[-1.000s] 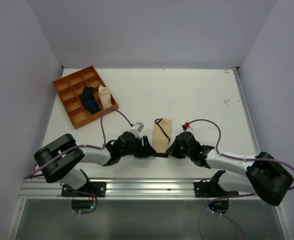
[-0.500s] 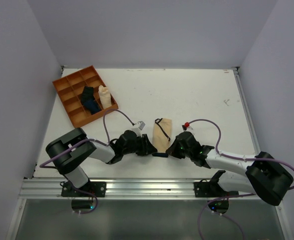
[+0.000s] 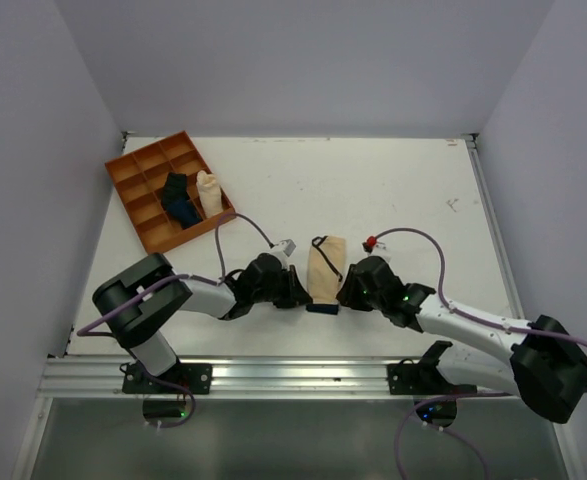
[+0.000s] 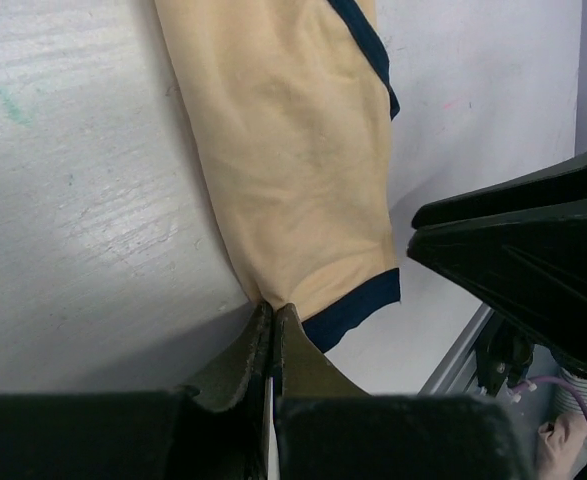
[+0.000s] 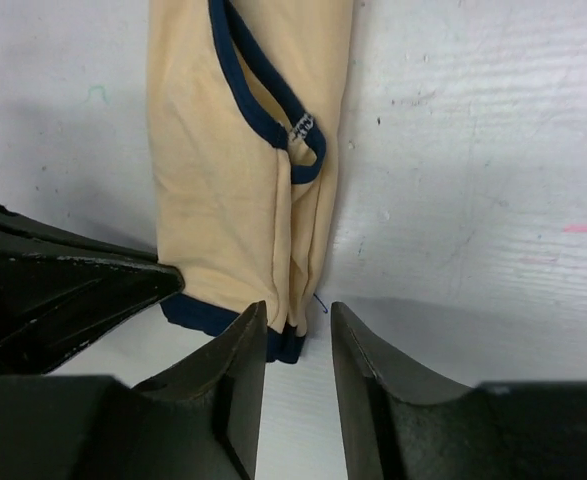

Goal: Roll the underwear

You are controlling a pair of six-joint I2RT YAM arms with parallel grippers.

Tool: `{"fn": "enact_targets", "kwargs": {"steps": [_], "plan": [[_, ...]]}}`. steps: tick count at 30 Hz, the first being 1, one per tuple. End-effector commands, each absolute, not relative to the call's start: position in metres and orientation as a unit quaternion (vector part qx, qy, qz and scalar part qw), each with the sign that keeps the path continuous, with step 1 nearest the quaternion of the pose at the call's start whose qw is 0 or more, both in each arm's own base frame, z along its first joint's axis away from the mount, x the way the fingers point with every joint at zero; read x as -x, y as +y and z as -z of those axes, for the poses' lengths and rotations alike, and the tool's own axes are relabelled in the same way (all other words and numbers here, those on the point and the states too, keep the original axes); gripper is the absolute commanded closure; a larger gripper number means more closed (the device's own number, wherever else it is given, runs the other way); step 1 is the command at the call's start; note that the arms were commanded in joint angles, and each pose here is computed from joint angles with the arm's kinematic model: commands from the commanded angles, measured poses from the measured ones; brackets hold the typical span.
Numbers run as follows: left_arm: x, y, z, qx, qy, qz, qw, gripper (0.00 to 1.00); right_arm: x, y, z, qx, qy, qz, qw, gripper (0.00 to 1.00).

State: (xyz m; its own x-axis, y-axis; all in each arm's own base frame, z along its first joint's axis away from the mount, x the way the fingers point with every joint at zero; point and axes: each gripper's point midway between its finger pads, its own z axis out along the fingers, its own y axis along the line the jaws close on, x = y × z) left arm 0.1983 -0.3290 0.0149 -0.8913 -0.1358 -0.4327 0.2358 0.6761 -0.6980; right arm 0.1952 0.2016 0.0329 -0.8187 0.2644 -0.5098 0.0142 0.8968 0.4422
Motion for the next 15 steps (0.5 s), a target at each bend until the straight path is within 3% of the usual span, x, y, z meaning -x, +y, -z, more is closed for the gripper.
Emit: {"fn": "enact_targets", "kwargs": {"steps": [1, 4, 11, 15], "plan": [[-0.196, -0.322, -0.001, -0.05, 0.907, 0.362, 0.21, 1.0, -0.205, 0.18, -0.056, -0.03, 0.928, -0.153, 0.338, 0.63], [-0.195, -0.324, -0.002, -0.055, 0.906, 0.369, 0.2, 1.0, -0.204, 0.19, -0.073, 0.029, 0.919, -0.159, 0.36, 0.56], [-0.195, -0.326, -0.013, -0.065, 0.9, 0.393, 0.178, 1.0, -0.201, 0.227, -0.11, 0.19, 0.872, -0.163, 0.422, 0.49], [-0.198, -0.326, -0.021, -0.058, 0.893, 0.416, 0.163, 1.0, -0.196, 0.234, -0.114, 0.276, 0.84, -0.113, 0.453, 0.46]]}}
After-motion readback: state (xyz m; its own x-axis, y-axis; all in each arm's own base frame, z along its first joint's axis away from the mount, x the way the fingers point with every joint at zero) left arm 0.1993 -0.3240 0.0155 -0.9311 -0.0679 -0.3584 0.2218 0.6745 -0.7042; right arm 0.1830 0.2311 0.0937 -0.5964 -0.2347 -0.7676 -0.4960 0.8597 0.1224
